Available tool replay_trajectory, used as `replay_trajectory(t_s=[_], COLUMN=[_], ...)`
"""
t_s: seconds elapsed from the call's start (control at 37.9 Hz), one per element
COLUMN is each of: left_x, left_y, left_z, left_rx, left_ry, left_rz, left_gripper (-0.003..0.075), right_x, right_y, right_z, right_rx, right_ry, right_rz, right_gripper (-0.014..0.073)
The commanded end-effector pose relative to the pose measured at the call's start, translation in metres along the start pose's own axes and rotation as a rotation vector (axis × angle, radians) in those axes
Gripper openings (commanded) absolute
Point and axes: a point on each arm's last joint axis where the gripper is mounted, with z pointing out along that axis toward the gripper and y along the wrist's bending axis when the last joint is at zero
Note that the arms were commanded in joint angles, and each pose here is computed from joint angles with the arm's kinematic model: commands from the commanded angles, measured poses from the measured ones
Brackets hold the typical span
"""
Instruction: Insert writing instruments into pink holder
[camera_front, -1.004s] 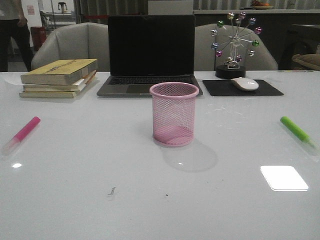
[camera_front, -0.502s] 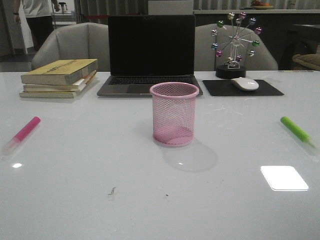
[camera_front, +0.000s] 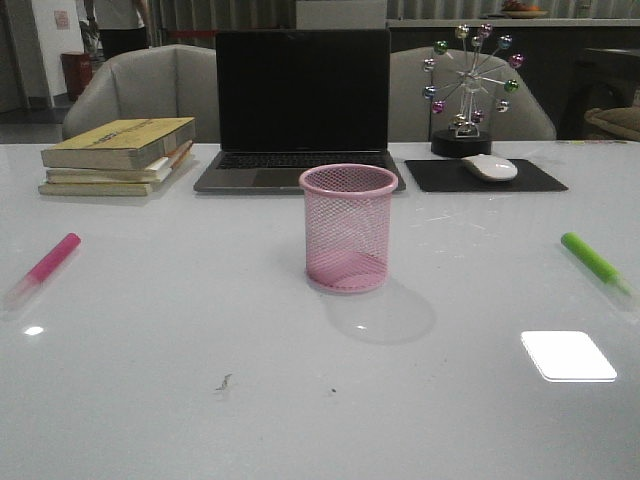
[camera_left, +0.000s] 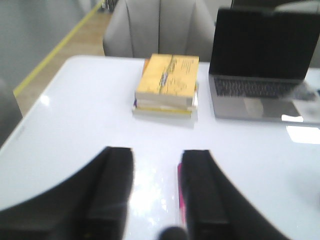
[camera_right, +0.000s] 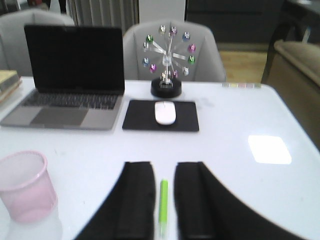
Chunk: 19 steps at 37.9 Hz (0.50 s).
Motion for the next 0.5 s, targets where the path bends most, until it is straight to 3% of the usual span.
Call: replay_trajectory(t_s=[0.0, 0.26, 0.48], left_x=[-0.016, -0.012, -0.011], left_y=[-0.002, -0.002, -0.004], left_z=[-0.001, 0.001, 0.001], left_rx=[0.015, 0.014, 0.032], left_ry=[-0.098, -0.054, -0.035], left_rz=[-0.015, -0.014, -0.049], left_gripper=[0.0423, 0.0402, 0.0402], right_x=[-0.01, 0.004, 0.019], right_y=[0.0, -0.001, -0.001], right_z=[0.005, 0.014, 0.053], right_rx=[0.004, 0.009, 0.013], right_ry=[-0.017, 0.139, 0.411], right_rz=[-0.009, -0.005, 0.015], right_gripper=[0.0409, 0.0426, 0.0426])
